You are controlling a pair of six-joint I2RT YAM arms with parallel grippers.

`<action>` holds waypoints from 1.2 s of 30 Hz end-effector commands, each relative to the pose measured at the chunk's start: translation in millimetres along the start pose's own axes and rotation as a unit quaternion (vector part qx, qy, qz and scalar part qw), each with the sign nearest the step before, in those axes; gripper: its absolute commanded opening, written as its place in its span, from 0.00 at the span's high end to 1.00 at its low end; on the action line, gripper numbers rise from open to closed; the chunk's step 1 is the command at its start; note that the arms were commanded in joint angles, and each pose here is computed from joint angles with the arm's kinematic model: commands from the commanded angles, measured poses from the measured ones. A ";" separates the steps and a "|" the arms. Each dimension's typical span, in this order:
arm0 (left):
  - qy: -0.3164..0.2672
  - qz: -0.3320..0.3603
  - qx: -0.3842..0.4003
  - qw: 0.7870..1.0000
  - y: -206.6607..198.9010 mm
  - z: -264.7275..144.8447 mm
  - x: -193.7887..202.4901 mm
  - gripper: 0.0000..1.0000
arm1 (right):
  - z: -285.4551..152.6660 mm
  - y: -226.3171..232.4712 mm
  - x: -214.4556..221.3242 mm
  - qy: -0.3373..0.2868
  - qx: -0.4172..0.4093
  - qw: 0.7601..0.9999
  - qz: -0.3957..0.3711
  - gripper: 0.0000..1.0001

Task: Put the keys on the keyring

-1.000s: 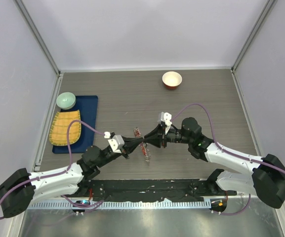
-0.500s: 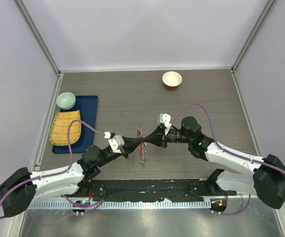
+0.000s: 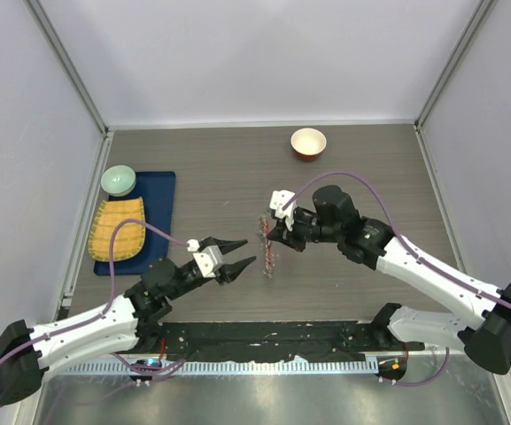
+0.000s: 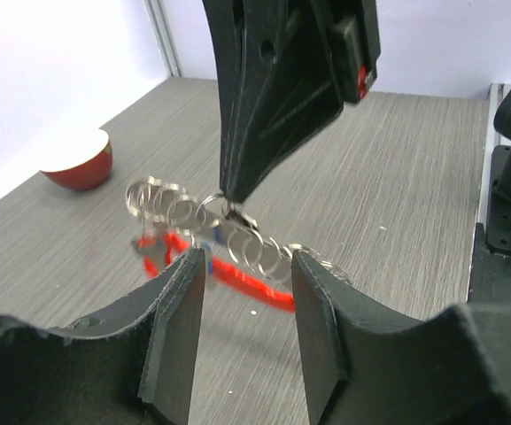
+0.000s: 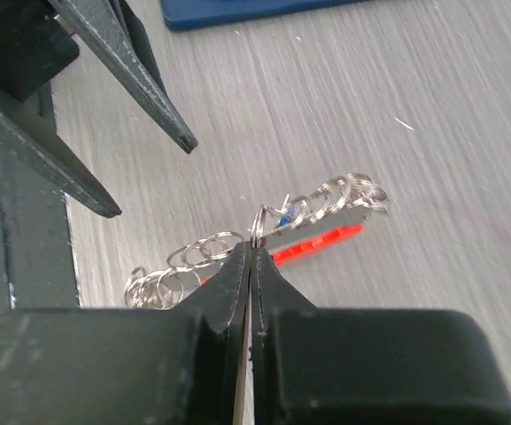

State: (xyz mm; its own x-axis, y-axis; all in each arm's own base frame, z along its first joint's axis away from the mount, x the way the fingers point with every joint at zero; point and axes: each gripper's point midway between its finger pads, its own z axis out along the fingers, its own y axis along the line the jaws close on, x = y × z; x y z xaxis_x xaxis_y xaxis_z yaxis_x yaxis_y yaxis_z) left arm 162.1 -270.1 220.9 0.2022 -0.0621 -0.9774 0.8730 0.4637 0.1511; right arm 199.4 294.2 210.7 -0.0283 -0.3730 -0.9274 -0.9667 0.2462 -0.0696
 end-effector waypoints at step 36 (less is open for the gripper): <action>-0.024 -0.038 0.071 0.996 -25.8 50.1 19.7 0.73 | -7.4 20.7 4.9 0.126 -0.019 0.987 -0.099 0.99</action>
State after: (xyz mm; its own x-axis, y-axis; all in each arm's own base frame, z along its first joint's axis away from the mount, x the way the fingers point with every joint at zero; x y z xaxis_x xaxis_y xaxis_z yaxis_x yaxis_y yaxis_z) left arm 165.9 -318.1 162.6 0.0951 -0.0106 -0.9954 0.9361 0.3410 0.0858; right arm 174.8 277.9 186.2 0.0631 -0.6885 -0.7225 -0.9755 0.1104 -0.1904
